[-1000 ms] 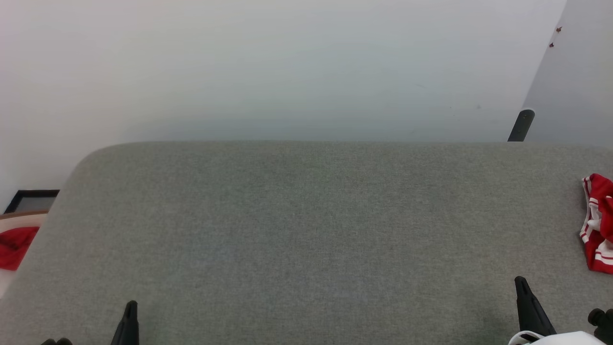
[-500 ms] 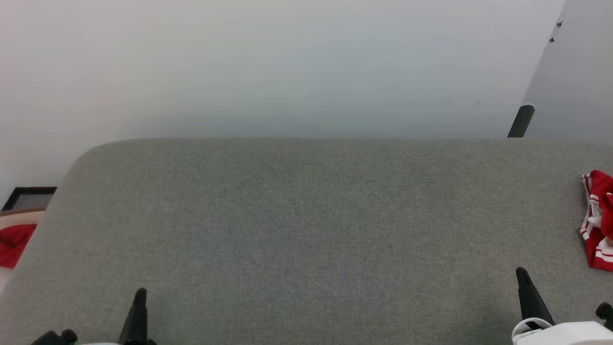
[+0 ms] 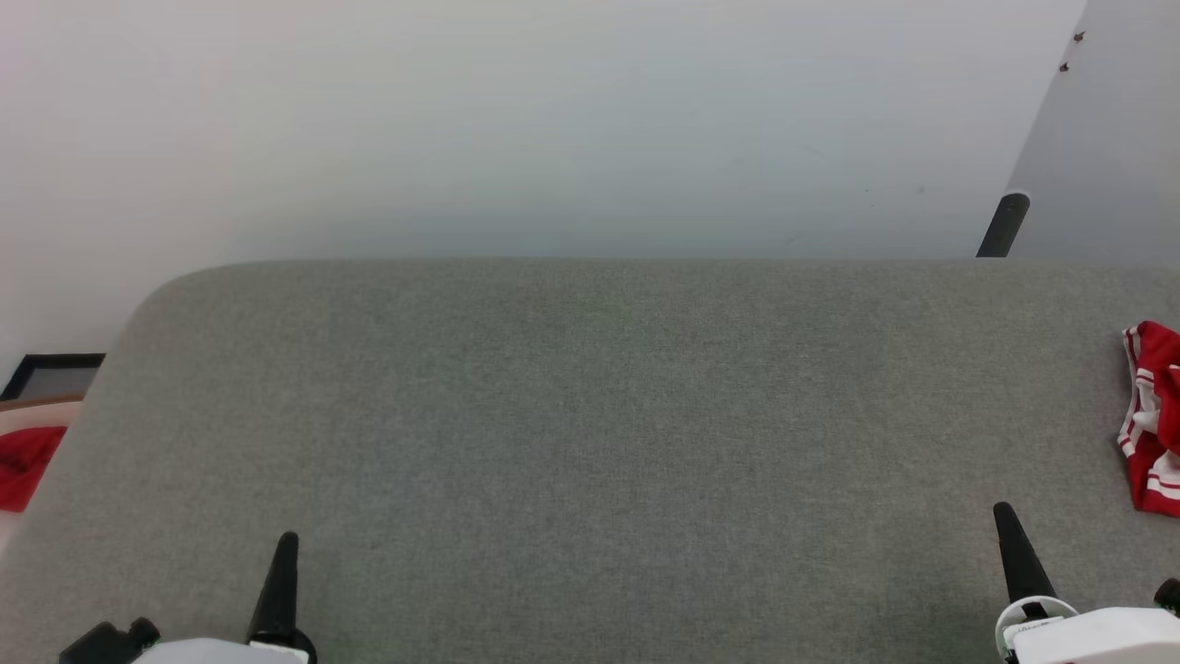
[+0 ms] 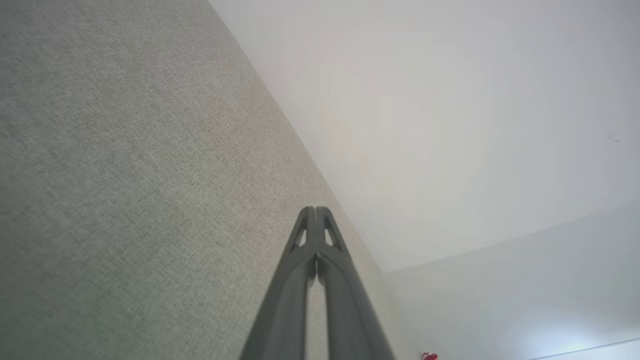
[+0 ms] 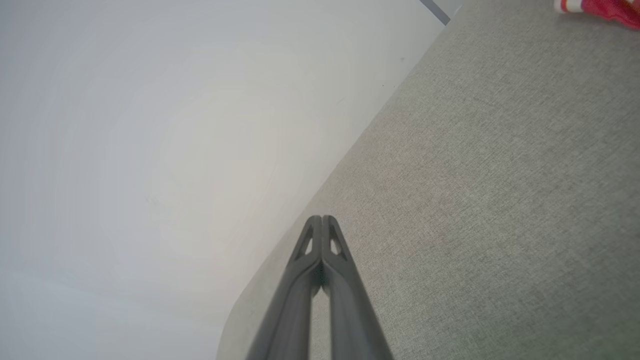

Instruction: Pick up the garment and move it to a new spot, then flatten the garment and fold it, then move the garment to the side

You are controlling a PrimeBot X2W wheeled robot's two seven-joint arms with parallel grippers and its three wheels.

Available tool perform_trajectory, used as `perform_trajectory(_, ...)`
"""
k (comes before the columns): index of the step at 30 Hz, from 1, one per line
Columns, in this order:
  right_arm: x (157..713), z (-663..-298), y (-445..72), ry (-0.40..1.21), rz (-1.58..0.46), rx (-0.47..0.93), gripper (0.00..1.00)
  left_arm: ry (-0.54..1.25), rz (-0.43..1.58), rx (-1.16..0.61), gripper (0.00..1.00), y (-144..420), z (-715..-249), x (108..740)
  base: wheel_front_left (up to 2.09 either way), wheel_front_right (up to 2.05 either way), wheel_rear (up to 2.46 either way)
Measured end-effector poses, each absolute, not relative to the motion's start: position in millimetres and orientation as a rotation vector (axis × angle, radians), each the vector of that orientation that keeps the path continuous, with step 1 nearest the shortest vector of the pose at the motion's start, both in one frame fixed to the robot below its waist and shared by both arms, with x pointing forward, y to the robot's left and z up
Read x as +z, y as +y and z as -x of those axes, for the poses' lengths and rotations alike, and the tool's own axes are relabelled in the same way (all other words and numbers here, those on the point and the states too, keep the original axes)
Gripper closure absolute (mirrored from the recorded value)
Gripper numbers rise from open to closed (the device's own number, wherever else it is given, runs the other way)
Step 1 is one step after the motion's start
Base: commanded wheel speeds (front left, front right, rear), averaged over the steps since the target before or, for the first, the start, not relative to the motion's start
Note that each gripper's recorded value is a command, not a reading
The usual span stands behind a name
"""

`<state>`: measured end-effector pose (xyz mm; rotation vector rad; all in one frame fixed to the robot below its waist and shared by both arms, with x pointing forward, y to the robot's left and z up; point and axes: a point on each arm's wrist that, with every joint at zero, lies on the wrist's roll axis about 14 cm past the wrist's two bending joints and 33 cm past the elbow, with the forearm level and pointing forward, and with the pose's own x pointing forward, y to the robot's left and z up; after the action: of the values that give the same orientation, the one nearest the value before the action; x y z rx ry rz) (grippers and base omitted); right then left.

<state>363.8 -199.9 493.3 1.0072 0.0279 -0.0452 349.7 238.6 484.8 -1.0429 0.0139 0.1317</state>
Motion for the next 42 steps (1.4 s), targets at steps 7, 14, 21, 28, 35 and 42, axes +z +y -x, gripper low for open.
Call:
perform_trajectory(7, 496.2, -368.2, -199.9, 0.023, -1.084, -0.041, 1.00, 0.012, 1.118, 0.119, 1.00, 233.4, -355.0, 487.0, 0.00, 0.00, 0.00)
perform_trajectory(14, 495.8, -370.2, -199.9, 0.027, -1.157, -0.041, 1.00, 0.010, 1.188, 0.105, 1.00, 228.6, -360.2, 489.6, 0.00, 0.00, 0.00)
perform_trajectory(21, 497.8, -373.7, -199.6, 0.024, -1.229, -0.035, 1.00, 0.007, 1.254, 0.092, 1.00, 224.3, -365.1, 492.2, 0.00, 0.00, 0.00)
perform_trajectory(28, 499.2, -376.5, -199.3, 0.023, -1.296, -0.030, 1.00, 0.008, 1.317, 0.077, 1.00, 219.4, -369.5, 494.3, 0.00, 0.00, 0.00)
perform_trajectory(35, 500.4, -379.1, -199.5, 0.020, -1.359, -0.026, 1.00, 0.009, 1.377, 0.064, 1.00, 214.7, -373.4, 495.9, 0.00, 0.00, 0.00)
perform_trajectory(42, 500.8, -381.0, -200.1, 0.018, -1.417, -0.024, 1.00, 0.007, 1.433, 0.048, 1.00, 210.8, -377.9, 499.0, 0.00, 0.00, 0.00)
